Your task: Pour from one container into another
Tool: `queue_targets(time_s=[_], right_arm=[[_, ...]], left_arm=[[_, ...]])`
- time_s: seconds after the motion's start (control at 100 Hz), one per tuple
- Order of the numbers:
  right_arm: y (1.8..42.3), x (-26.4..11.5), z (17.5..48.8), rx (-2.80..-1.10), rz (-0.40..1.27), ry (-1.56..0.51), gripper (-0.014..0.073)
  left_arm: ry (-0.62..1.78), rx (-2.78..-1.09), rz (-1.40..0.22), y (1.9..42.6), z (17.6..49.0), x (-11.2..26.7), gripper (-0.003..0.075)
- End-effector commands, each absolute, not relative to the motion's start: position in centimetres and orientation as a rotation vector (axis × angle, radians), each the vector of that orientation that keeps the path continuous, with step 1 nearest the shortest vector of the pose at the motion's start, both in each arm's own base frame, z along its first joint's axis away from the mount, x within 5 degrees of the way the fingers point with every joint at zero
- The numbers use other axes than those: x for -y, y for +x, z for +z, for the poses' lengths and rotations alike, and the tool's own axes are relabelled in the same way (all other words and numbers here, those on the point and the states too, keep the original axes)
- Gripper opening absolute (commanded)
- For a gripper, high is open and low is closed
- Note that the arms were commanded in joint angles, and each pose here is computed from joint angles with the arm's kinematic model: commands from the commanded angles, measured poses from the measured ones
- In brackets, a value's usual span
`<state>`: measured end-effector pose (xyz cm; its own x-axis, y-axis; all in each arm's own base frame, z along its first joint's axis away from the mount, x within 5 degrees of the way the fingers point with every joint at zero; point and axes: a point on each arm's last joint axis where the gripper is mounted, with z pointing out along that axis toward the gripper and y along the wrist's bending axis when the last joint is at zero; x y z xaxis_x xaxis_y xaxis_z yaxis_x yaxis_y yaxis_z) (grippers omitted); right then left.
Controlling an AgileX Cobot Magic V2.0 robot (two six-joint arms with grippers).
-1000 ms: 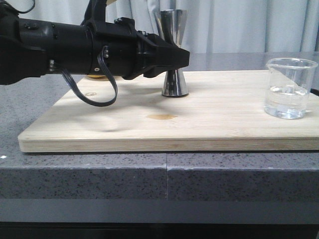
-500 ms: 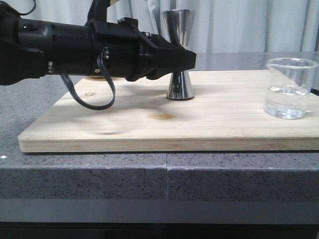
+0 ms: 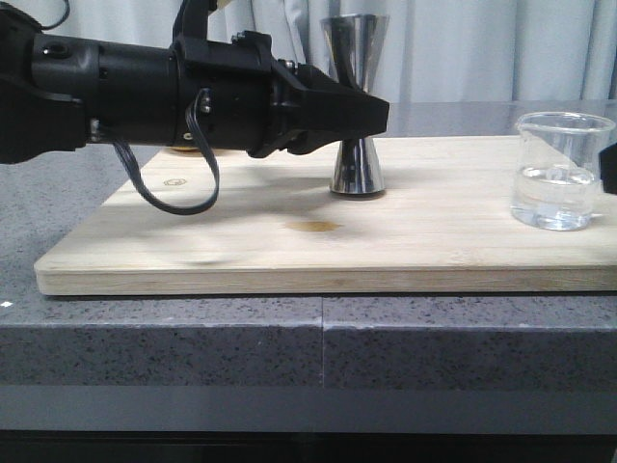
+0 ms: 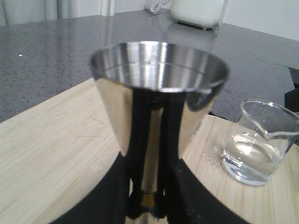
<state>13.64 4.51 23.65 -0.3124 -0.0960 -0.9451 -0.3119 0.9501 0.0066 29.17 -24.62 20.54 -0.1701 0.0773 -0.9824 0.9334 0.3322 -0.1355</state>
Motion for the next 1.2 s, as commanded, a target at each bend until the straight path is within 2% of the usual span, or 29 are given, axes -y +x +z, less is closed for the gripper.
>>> queue_targets(time_s=[0.0, 0.32, 0.6, 1.19], right_arm=[[14.8, -5.0, 24.9, -1.768, 0.215, -0.317, 0.0608], [16.7, -5.8, 24.3, -1.715, 0.218, -0.335, 0.0606], [17.9, -6.3, 23.6, -1.690, 0.222, -0.354, 0.0533], [19.5, -7.0, 22.4, -1.647, 0.239, -0.355, 0.0532]], left_arm=[[0.905, -1.376, -1.076, 28.5, 24.8, 24.6, -0.0021], [0.902, -1.347, -1.083, 27.9, 26.7, 24.2, -0.0021], [0.934, -1.352, -1.092, 27.6, 26.6, 24.3, -0.0021], [0.940, -1.365, -1.106, 27.5, 26.6, 24.3, -0.0021]])
